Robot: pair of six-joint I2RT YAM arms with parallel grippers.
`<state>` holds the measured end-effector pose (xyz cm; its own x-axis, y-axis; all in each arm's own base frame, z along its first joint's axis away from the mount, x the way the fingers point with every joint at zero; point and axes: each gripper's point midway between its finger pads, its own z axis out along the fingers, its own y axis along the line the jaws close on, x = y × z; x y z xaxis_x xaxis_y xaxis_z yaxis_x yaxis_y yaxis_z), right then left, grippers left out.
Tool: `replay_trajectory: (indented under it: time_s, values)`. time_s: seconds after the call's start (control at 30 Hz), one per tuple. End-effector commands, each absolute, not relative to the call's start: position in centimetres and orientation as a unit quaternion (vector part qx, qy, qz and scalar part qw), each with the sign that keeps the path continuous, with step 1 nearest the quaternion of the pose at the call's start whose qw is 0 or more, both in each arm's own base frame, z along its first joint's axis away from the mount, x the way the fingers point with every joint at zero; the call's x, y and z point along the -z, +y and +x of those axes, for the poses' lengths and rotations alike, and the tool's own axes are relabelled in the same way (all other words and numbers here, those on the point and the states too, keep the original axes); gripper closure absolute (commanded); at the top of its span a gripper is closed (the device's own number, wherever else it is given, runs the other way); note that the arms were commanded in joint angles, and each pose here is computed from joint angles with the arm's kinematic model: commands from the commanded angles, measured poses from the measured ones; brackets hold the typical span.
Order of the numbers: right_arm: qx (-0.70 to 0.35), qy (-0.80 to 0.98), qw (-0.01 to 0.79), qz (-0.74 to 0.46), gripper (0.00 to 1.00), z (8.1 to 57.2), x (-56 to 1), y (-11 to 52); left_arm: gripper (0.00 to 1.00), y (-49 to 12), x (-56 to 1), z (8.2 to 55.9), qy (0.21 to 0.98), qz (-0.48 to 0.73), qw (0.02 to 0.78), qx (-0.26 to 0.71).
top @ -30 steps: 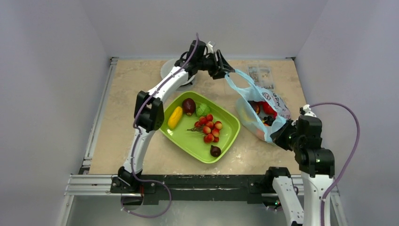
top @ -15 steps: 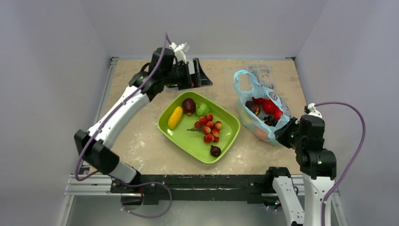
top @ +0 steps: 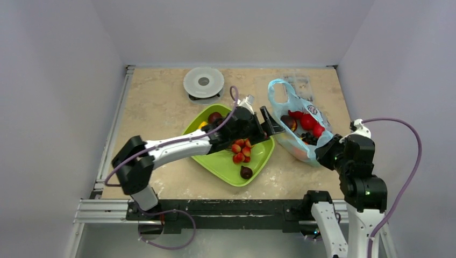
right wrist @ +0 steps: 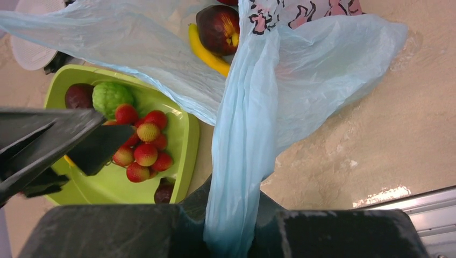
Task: Take the fake fruits out of the plastic bag
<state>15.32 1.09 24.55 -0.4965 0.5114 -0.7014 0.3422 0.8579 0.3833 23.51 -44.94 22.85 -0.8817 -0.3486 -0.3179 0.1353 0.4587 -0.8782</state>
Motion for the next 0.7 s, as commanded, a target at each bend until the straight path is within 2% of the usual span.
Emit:
replay_trajectory:
  time_s: [0.0, 0.1, 0.2, 0.27, 0.33, 0.4, 0.43, 0.47, 0.57, 0.67]
  values:
    - [-0.097, 0.851, 0.463, 0.228, 0.90, 15.2, -26.3, 1.1, 0.12, -49.4, -25.5, 26.7, 0.767, -0.183, 0.234, 0.568]
    - [-0.094, 0.850, 0.467, 0.226, 0.90, 15.0, -26.2, 1.0, 0.17, -50.1, -22.5, 27.6, 0.792, -0.238, 0.221, 0.517]
    - [-0.086, 0.850, 0.468, 0.227, 0.90, 14.7, -26.0, 0.7, 0.20, -51.2, -22.0, 29.0, 0.781, -0.255, 0.235, 0.519]
    - [-0.084, 0.850, 0.468, 0.227, 0.88, 14.5, -25.9, 0.6, 0.28, -52.1, -21.5, 29.5, 0.781, -0.247, 0.241, 0.520]
    - [-0.084, 0.850, 0.468, 0.226, 0.84, 14.1, -26.3, 0.6, 0.46, -52.7, -20.1, 29.5, 0.788, -0.245, 0.232, 0.515]
    - [-0.076, 0.848, 0.472, 0.229, 0.74, 13.6, -27.2, 0.3, 0.64, -53.0, -19.1, 29.4, 0.781, -0.239, 0.225, 0.531]
    - [-0.074, 0.846, 0.475, 0.231, 0.67, 13.3, -27.8, 0.3, 0.76, -52.9, -18.6, 29.3, 0.781, -0.233, 0.225, 0.533]
    - [-0.072, 0.844, 0.479, 0.233, 0.61, 13.0, -28.6, 0.1, 0.83, -52.7, -18.2, 29.2, 0.784, -0.227, 0.226, 0.531]
    - [-0.072, 0.840, 0.485, 0.233, 0.47, 11.5, -30.8, 0.1, 0.96, -51.9, -17.9, 29.1, 0.787, -0.200, 0.235, 0.534]
    - [-0.072, 0.836, 0.499, 0.216, 0.35, 11.1, -33.3, 0.2, 1.00, -51.5, -18.6, 29.0, 0.785, -0.171, 0.242, 0.544]
